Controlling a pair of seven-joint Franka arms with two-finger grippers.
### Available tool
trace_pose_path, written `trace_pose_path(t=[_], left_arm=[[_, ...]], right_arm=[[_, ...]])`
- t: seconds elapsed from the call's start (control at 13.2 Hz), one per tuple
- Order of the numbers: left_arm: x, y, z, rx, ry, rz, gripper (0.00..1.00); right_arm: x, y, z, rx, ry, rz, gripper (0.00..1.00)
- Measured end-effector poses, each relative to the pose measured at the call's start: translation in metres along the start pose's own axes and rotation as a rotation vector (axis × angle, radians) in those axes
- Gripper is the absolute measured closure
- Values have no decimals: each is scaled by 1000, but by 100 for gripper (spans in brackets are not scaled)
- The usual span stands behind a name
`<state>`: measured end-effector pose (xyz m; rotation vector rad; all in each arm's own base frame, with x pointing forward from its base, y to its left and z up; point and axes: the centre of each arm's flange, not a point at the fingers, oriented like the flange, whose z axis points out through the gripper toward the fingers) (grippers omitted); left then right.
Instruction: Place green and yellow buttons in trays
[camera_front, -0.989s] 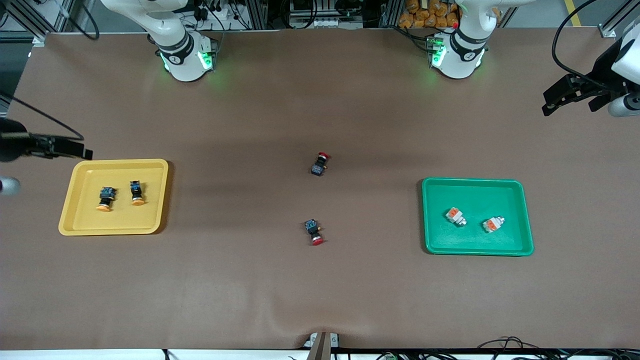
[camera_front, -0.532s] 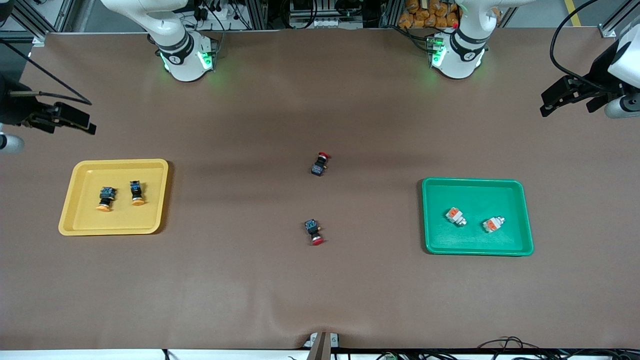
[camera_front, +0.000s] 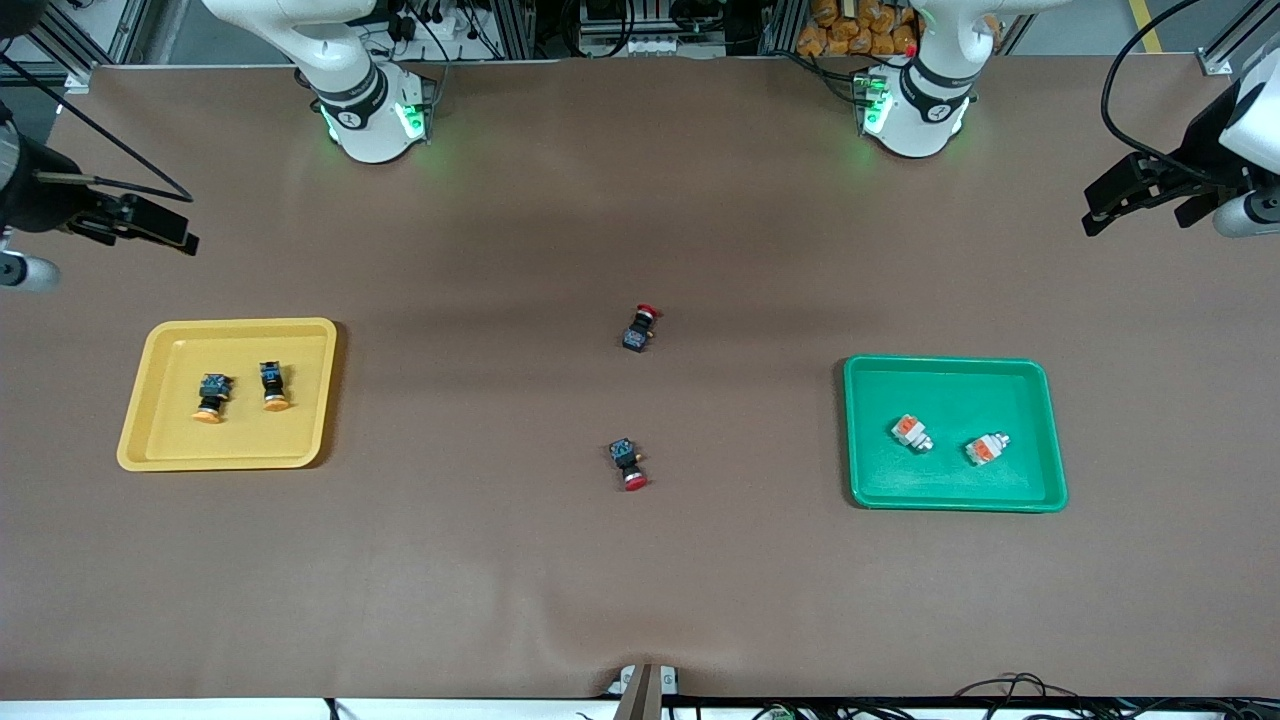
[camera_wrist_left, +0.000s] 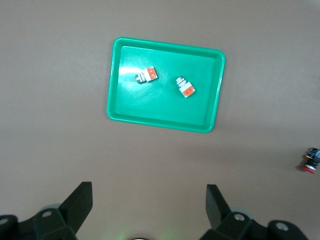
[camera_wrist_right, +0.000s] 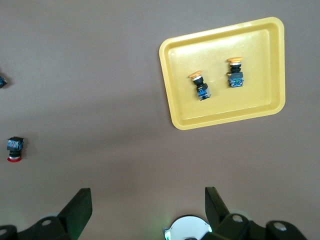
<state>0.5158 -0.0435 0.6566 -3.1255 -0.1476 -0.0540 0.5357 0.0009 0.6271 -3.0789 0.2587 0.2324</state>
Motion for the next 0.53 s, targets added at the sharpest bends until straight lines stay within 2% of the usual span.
trace_pose_path(t=[0.53], left_arm=[[1, -9, -10, -3, 15, -17, 0]], right_arm=[[-4, -20, -1, -5, 10, -55, 0]])
